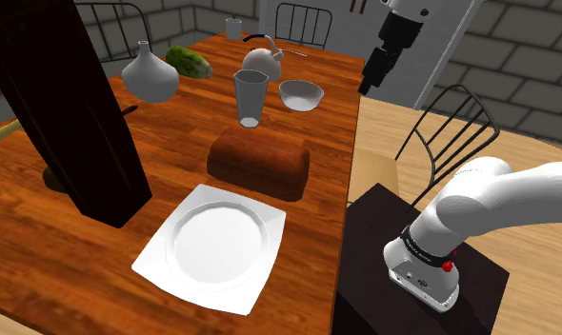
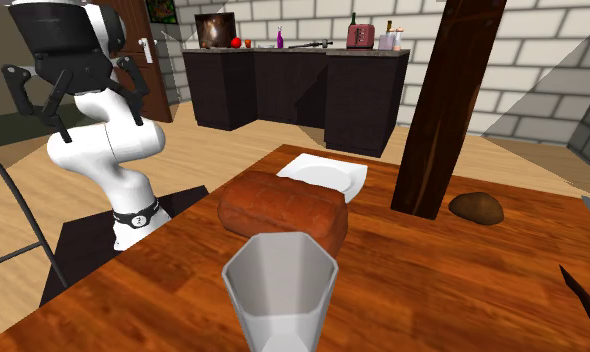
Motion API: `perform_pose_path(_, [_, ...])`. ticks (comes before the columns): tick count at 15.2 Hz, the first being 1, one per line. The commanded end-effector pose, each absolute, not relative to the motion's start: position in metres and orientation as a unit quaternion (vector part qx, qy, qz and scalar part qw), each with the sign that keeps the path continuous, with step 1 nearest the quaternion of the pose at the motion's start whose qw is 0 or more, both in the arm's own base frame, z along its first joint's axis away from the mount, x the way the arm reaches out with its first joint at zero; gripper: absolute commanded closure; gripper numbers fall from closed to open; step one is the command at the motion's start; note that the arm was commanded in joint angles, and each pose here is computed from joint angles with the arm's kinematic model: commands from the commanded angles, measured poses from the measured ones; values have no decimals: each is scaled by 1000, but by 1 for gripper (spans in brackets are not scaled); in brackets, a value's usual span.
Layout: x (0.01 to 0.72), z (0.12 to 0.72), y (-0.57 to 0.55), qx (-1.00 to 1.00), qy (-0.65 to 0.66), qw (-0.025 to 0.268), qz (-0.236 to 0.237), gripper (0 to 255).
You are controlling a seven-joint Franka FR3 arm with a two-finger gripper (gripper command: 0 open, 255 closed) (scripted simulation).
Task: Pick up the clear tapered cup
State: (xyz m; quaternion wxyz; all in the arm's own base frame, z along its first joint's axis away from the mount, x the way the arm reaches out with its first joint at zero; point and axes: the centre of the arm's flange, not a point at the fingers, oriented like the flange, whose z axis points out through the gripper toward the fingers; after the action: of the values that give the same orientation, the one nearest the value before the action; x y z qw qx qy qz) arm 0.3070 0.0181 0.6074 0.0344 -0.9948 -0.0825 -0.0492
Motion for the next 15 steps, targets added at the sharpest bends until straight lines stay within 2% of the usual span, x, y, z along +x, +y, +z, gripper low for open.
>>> perform_pose_path(1, [307, 607, 18, -995, -83, 34, -49, 0])
perform_pose_path(15, [483, 577, 67, -997, -37, 46, -43, 0])
